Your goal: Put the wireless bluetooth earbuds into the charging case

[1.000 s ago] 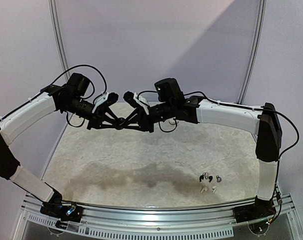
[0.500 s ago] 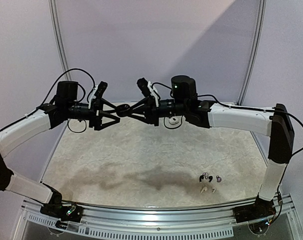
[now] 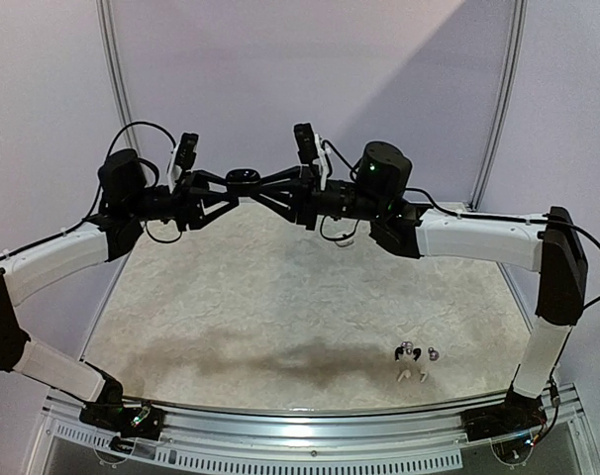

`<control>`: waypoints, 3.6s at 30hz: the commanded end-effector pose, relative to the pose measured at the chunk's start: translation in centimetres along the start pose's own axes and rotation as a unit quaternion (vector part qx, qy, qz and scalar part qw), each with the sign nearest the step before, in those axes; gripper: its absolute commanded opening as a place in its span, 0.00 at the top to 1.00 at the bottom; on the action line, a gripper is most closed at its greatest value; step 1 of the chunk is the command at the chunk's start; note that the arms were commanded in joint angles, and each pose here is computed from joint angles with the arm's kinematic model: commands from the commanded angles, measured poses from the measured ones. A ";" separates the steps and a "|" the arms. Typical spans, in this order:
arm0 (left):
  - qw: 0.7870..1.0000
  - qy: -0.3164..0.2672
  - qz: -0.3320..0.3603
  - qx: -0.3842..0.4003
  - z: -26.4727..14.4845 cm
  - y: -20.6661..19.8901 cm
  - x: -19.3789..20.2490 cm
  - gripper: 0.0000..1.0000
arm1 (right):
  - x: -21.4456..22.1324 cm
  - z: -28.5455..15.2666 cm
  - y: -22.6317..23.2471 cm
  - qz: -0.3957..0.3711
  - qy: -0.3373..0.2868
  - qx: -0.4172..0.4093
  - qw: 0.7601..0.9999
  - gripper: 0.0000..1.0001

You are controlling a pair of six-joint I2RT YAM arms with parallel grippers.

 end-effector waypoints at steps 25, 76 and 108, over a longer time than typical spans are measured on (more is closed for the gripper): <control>0.998 -0.004 0.011 0.057 0.9 -1.1 -0.5 0.73 | 3.2 -0.1 -2.2 0.013 0.046 0.050 0.998 1.00; 0.987 0.096 0.130 -0.001 0.5 -0.5 5.6 1.00 | 7.6 -0.5 -7.4 0.049 0.167 0.150 0.973 0.52; 0.990 0.031 0.056 -0.122 3.1 -0.7 12.8 1.00 | 20.7 -30.6 -0.6 0.393 0.526 0.589 0.471 0.58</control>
Point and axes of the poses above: each gripper's point midway between its finger pads, its own z axis out along the fingers, its own y axis along the line the jaws close on, x = y × z, the point moved 2 cm from there along -z, back along the fingers, and after that the axes turned 5 degrees about -z, right-handed, at the moved point
